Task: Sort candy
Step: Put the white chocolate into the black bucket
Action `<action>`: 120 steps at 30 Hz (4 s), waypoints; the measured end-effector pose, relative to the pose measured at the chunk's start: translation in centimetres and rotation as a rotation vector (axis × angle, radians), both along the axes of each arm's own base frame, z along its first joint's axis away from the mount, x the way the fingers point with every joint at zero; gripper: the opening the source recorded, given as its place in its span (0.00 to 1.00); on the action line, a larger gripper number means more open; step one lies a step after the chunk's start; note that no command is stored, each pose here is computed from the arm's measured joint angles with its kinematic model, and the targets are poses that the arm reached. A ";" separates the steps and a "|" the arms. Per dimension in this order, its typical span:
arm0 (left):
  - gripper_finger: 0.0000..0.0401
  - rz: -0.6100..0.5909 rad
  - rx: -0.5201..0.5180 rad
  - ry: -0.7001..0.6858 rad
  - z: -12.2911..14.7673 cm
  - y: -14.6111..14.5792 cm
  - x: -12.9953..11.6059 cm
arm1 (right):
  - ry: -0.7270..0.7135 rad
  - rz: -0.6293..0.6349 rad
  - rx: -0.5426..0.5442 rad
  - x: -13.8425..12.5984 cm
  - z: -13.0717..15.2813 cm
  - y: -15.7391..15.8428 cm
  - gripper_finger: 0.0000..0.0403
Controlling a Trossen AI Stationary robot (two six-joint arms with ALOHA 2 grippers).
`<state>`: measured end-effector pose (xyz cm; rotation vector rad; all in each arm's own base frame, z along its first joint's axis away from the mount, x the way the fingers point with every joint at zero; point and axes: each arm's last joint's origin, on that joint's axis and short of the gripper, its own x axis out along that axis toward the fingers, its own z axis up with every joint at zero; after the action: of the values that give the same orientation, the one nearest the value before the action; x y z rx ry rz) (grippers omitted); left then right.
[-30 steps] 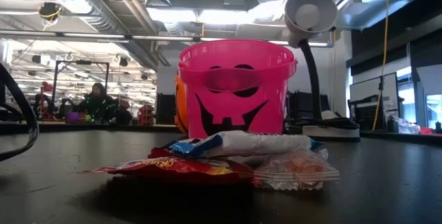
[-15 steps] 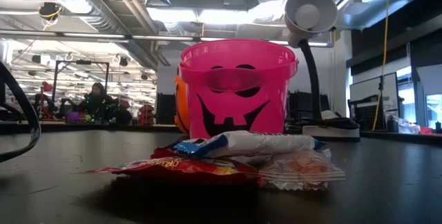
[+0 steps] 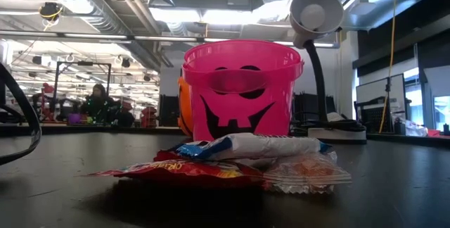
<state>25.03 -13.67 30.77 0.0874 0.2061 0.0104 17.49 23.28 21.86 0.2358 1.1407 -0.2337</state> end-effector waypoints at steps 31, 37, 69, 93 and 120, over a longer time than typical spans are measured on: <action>0.56 -0.201 0.089 -0.142 -5.1 2.0 8.3 | -0.510 0.136 -0.225 10.3 7.7 -3.5 0.15; 0.59 -0.242 0.228 -0.158 -5.1 1.4 8.1 | -0.533 0.171 -0.167 11.1 8.0 -3.8 0.15; 0.33 -0.358 0.507 -0.221 -4.9 -0.4 7.4 | -0.588 0.247 0.033 13.0 8.9 -4.8 0.15; 0.00 -0.312 0.544 -0.201 -5.0 -2.0 6.6 | -0.561 0.297 0.089 12.9 9.5 -4.6 0.15; 0.00 -0.257 -0.113 0.412 3.4 -4.7 -9.6 | -0.427 0.469 -0.001 9.2 16.0 -3.0 0.30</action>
<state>15.41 -18.36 34.18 0.0016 0.6052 -0.2770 26.68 20.25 37.91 0.0092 0.7428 0.2249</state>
